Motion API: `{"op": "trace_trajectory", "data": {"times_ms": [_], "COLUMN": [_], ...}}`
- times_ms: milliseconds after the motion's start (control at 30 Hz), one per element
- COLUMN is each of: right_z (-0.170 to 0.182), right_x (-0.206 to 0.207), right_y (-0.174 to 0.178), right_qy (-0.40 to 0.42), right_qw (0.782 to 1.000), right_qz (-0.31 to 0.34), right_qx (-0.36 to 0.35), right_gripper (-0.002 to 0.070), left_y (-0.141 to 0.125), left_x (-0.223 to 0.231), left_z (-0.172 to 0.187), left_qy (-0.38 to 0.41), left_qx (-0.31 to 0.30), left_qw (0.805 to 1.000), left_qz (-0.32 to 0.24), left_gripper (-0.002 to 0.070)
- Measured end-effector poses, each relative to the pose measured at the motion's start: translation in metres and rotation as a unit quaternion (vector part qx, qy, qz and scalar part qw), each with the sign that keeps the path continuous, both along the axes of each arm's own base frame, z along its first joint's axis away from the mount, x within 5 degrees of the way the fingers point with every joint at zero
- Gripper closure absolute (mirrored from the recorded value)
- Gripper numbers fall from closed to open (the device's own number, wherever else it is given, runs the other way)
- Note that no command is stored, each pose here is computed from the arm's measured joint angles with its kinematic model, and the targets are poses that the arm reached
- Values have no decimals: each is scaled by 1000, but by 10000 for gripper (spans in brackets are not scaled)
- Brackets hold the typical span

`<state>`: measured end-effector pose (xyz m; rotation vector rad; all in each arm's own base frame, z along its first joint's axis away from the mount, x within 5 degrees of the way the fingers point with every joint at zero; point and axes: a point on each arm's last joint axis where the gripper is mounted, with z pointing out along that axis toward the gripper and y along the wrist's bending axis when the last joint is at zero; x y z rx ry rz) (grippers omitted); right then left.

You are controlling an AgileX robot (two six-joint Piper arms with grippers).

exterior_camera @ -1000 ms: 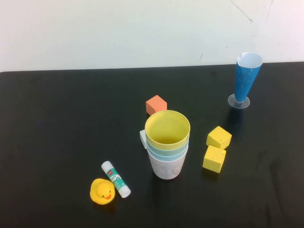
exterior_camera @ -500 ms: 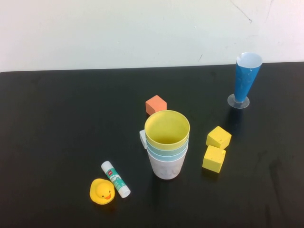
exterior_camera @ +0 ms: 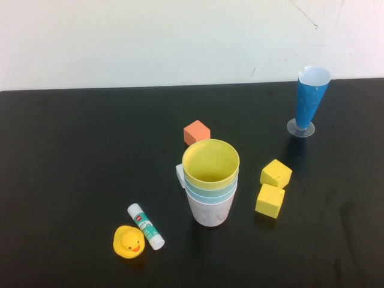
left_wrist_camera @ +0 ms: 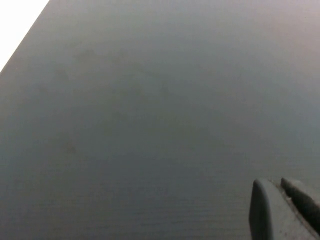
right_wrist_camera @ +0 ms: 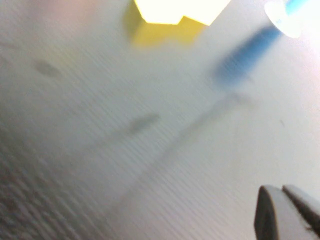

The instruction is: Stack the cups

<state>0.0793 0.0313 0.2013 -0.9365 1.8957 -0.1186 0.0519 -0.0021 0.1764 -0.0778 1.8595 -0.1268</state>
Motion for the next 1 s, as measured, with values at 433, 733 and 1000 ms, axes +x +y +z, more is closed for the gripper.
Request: {"op": "trace_trajectory", "data": {"times_ms": [433, 733, 1000], "right_z": [-31, -31, -30], "right_x": [-22, -29, -30], "right_y": [-43, -49, -49], "right_qy": [-82, -110, -109], "right_qw": [961, 930, 930], "right_qz": [-260, -335, -336], "right_qx": [56, 100, 101], "right_gripper": [678, 678, 678], "left_y": [0, 0, 0], "left_x": [0, 0, 0], "left_z": [0, 0, 0], "left_qy": [0, 0, 0], "left_qx": [-2, -2, -3], "left_qw": [1000, 1000, 1000], "left_qz": [0, 0, 0], "left_gripper": [674, 674, 674]}}
